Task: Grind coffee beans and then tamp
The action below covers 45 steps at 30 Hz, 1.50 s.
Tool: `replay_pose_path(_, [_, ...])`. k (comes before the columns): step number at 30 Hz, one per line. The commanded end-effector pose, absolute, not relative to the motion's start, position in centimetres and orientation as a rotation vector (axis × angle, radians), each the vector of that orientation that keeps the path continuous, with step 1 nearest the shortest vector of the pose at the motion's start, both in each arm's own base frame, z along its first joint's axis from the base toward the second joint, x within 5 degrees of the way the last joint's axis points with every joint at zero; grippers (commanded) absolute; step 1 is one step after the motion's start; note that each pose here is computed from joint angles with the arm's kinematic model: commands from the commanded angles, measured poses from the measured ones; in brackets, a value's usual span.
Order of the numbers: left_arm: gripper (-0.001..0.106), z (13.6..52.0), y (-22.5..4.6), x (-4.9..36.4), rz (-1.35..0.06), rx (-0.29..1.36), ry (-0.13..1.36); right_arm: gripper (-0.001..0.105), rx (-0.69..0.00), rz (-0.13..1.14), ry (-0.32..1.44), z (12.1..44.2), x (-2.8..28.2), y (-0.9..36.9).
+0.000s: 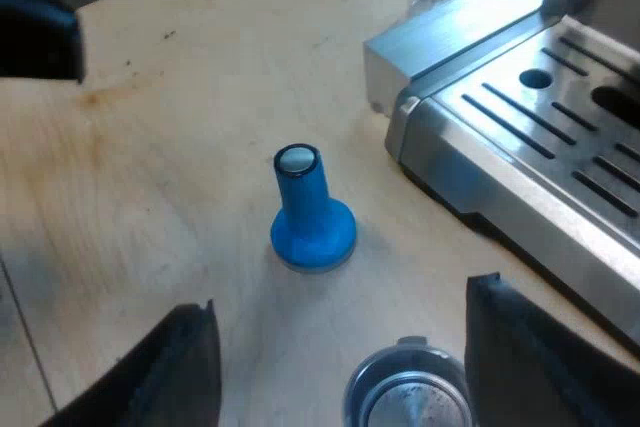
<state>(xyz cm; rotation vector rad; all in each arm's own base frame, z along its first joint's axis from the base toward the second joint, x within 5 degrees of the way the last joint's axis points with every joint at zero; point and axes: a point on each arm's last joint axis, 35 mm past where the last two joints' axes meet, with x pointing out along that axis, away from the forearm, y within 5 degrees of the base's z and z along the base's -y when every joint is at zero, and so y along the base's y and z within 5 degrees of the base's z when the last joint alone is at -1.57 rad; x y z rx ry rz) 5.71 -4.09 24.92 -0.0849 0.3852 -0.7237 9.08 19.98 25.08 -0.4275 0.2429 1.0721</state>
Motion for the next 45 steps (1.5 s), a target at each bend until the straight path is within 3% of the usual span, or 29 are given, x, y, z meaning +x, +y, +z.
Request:
replay_pose_path(1, [0.058, 25.4, -4.1, 6.1, -0.667, -0.097, 0.42, 0.055, -0.429, 1.087, 0.229, 25.0, 9.3, 20.4])
replay_pose_path(10, [0.058, 24.3, -5.1, 8.0, -0.638, -0.073, 0.591, 0.055, -0.408, 1.127, 0.21, 23.7, 10.0, 22.2])
replay_pose_path(14, [0.058, 24.2, -5.3, 9.0, -0.559, -0.097, 0.655, 0.055, -0.402, 1.141, 0.204, 23.4, 10.0, 22.6])
replay_pose_path(26, [0.058, 22.3, -6.5, 11.3, -0.533, -0.069, 0.82, 0.055, -0.416, 1.172, 0.211, 23.2, 9.3, 22.9])
replay_pose_path(45, [0.058, 20.5, -7.6, 13.7, -0.481, -0.034, 0.935, 0.055, -0.416, 1.166, 0.212, 23.2, 9.3, 22.9])
